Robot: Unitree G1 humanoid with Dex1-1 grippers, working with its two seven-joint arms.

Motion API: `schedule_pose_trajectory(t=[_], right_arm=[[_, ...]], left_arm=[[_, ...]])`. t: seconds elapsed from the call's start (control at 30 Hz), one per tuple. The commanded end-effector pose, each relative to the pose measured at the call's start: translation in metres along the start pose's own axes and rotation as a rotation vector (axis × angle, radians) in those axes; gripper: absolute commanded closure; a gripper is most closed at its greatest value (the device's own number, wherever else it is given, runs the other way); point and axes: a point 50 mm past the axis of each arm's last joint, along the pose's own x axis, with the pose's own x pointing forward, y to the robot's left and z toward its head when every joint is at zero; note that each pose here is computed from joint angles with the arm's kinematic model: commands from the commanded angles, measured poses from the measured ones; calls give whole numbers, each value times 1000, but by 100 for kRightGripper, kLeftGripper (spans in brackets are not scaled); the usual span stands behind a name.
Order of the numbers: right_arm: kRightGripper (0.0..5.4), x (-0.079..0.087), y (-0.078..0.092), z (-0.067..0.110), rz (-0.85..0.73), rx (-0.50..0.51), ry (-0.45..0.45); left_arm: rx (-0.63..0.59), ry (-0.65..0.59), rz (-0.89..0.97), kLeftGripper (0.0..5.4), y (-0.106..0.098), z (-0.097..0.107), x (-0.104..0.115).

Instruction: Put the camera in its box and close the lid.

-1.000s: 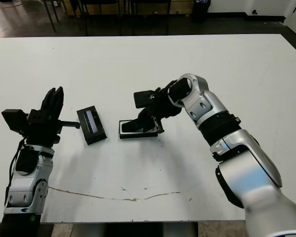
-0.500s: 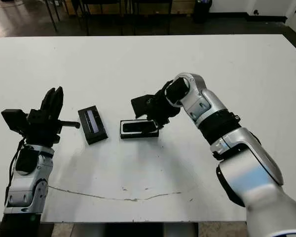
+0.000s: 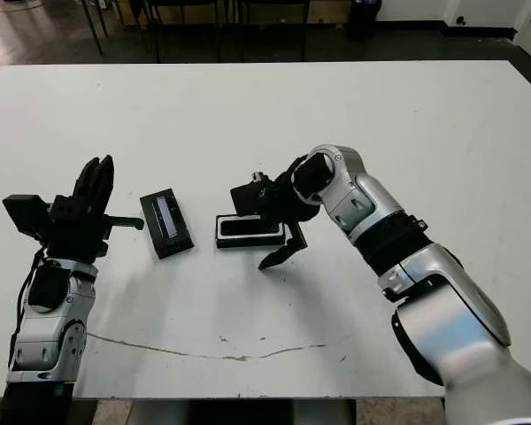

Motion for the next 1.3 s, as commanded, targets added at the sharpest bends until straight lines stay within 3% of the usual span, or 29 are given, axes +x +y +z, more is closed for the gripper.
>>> schedule_pose_trajectory(t=[0.03, 0.13, 0.23, 0.4, 0.6, 0.77, 0.9, 1.0, 1.13, 1.3], right_arm=[[2, -22, -3, -12, -170, 100, -86], [2, -47, -3, -22, -403, 279, -228], [2, -68, 5, -28, -594, 356, -333], [36, -76, 29, -30, -798, 463, -437], [173, -73, 46, -30, -950, 502, -507], [288, -81, 56, -46, -999, 546, -500], [375, -85, 64, -53, -1005, 557, -476], [444, -85, 69, -53, -996, 574, -479], [536, -83, 74, -50, -993, 579, -469], [540, -78, 78, -48, -993, 609, -451]], left_arm=[[11, 32, 10, 540, 2, -5, -4], [15, 31, 12, 540, 4, -4, -5], [23, 24, -3, 540, 4, -3, -6], [53, 25, -46, 540, 2, 3, -11], [167, 78, -108, 540, 1, 16, -12], [298, 183, -203, 540, 7, 37, -1], [263, 308, -145, 540, 0, 46, 3], [234, 386, -113, 502, -10, 46, -3], [168, 469, -92, 407, -23, 40, -16], [113, 553, -83, 291, -40, 25, -29]])
